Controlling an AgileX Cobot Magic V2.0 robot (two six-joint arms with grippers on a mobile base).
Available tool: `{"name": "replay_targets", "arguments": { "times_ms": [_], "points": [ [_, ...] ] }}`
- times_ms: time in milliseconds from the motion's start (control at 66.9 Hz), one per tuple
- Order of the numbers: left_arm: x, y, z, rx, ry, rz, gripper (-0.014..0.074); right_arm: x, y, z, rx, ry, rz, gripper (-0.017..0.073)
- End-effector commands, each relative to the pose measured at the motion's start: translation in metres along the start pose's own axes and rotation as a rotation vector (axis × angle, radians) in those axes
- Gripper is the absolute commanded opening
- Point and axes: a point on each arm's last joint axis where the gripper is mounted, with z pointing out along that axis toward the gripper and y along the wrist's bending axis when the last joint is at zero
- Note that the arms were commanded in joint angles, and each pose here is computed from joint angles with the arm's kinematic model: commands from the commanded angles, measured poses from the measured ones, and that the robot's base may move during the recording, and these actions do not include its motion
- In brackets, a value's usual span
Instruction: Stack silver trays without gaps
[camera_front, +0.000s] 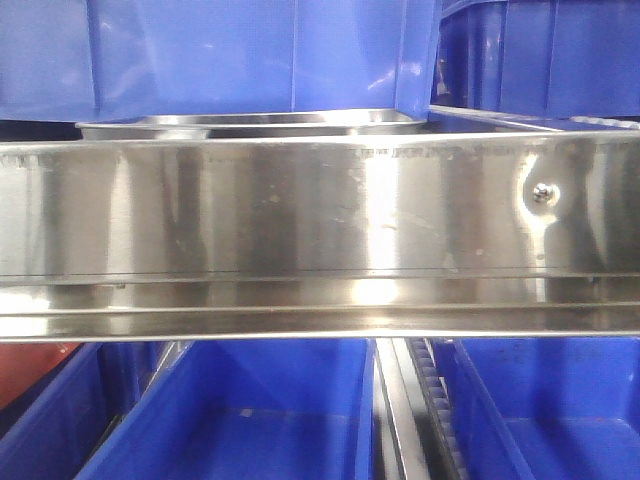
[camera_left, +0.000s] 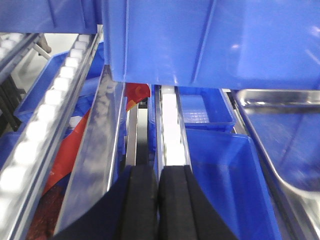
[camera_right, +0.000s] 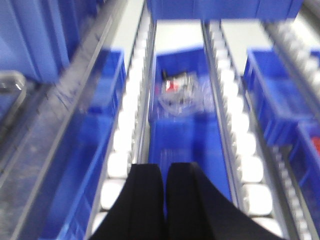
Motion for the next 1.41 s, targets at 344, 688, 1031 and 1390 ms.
{"name": "replay_targets", "arguments": {
  "times_ms": [344, 688, 1031, 1390],
  "points": [
    [-0.015, -0.022, 0.077, 0.053, 0.190, -0.019, -0.0017, -0.028, 0.031, 0.074, -0.087, 0.200, 0.036, 0.0006],
    [-0.061, -0.058, 0.116, -0.033, 0.383, -0.065, -0.0017, -0.058, 0.107, 0.136, -0.051, 0.454, 0.031, 0.0006],
    [-0.067, -0.091, 0.150, 0.003, 0.450, -0.036, -0.0017, -0.074, 0.157, 0.175, -0.102, 0.522, 0.041, 0.0006],
    [-0.070, -0.099, 0.156, 0.052, 0.392, -0.056, -0.0017, -0.071, 0.162, 0.187, -0.112, 0.521, 0.048, 0.0006]
  ]
}}
